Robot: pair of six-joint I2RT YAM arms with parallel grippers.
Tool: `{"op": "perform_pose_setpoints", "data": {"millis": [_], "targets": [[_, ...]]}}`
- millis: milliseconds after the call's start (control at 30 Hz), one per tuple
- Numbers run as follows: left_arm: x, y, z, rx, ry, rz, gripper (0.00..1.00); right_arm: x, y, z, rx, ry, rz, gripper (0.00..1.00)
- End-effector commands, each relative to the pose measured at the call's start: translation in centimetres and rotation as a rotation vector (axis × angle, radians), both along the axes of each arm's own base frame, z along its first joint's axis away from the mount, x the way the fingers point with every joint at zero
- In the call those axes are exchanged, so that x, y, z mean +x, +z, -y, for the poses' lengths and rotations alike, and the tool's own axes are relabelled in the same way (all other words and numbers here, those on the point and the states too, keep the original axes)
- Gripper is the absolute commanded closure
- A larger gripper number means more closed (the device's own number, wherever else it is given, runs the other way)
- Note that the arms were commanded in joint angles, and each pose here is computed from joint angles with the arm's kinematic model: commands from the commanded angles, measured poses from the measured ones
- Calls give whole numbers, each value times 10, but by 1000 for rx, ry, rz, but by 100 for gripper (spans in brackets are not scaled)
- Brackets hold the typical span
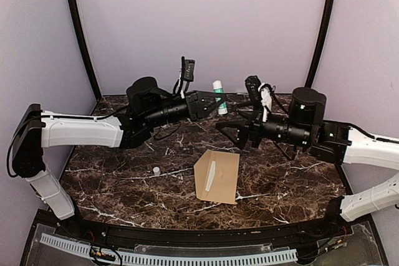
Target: Place the letter into the envelope and seal it
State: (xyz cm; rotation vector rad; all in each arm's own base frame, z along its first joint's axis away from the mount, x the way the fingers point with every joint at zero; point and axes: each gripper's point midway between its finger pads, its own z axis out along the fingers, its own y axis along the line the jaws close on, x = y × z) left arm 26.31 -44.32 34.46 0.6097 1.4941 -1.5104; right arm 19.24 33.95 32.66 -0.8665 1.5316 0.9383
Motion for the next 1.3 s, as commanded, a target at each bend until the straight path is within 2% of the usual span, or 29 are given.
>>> {"op": "perform_pose_setpoints", "data": {"millis": [0, 100, 433, 567, 633, 700, 833, 900, 1000, 1133, 1267], "targets": [[30, 13, -8, -15, 168, -27, 100, 44, 13, 3, 3, -249, 54, 12], [34, 12, -8, -14, 186, -36, 100, 61, 8, 1, -5, -328, 48, 21], [39, 5, -5, -6, 203, -42, 100, 82, 7, -11, 16, -402, 35, 46], [40, 6, -5, -9, 203, -38, 100, 85, 2, -16, -2, -402, 28, 64], [40, 7, -5, -10, 203, -35, 100, 86, 1, -18, -6, -398, 26, 69], [40, 6, -5, -9, 205, -34, 100, 85, 0, -18, -7, -395, 21, 68], [41, 7, -5, -10, 214, -32, 100, 82, -2, -18, -11, -381, 13, 56], [42, 8, -6, -13, 217, -29, 100, 81, -3, -17, -12, -376, 8, 55], [41, 10, -6, -18, 217, -25, 100, 79, -3, -16, -12, -372, 3, 58], [41, 10, -5, -18, 213, -25, 100, 80, -4, -14, -14, -380, 1, 70], [41, 11, -5, -22, 209, -23, 100, 80, -8, -14, -24, -387, -7, 73]]}}
